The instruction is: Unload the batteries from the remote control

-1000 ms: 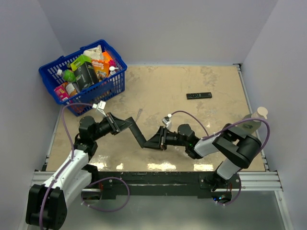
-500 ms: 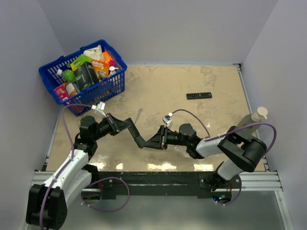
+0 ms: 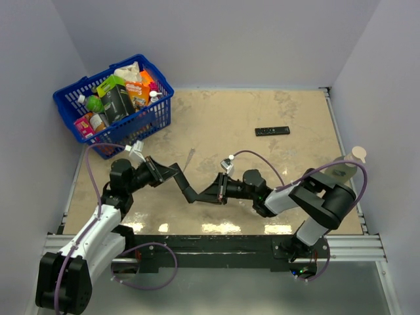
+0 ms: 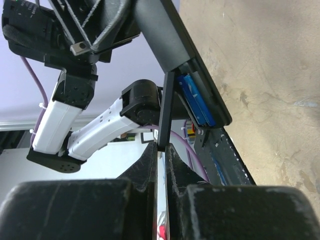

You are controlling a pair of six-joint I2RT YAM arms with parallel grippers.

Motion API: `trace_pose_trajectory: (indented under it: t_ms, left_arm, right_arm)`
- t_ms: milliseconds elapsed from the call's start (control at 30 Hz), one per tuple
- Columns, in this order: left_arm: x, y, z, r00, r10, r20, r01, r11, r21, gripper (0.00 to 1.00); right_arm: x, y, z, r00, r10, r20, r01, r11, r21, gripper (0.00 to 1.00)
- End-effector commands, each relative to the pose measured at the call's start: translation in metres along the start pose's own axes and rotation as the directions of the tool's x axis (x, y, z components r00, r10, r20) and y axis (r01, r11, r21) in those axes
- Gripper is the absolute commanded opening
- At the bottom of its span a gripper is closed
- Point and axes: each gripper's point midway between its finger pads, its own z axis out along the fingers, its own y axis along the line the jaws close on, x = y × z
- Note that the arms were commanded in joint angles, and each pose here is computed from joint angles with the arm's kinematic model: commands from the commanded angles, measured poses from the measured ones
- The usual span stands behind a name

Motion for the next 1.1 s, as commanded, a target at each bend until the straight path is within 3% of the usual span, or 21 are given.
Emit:
trace_pose_trajectory:
  t_ms: [0, 367, 733, 1067]
  left_arm:
    - [-0.012, -0.006, 0.000, 0.998, 0.055, 0.024, -0.055, 0.998, -0.013, 0.00]
    - [-0.002, 0.054, -0.006, 1.000, 0.009, -0.025, -0.017, 0.952, -0.306, 0.00]
    - [0.013, 0.095, -0.002, 0.980, 0.007, -0.199, -0.098, 0.887, -0.452, 0.00]
    - [0.029, 0.119, 0.001, 0.963, -0.063, -0.261, -0.081, 0.858, -0.507, 0.00]
  right_arm:
    - [-0.010, 0.015, -0.001, 0.998, -0.034, 0.044, 0.036, 0.998, -0.055, 0.00]
    - [-0.033, -0.004, -0.013, 0.987, -0.127, 0.100, 0.115, 0.987, 0.112, 0.00]
    - [-0.053, -0.060, -0.035, 0.956, -0.262, 0.132, 0.179, 0.877, 0.445, 0.01]
    - [-0.066, -0.084, -0.049, 0.938, -0.318, 0.141, 0.180, 0.790, 0.586, 0.02]
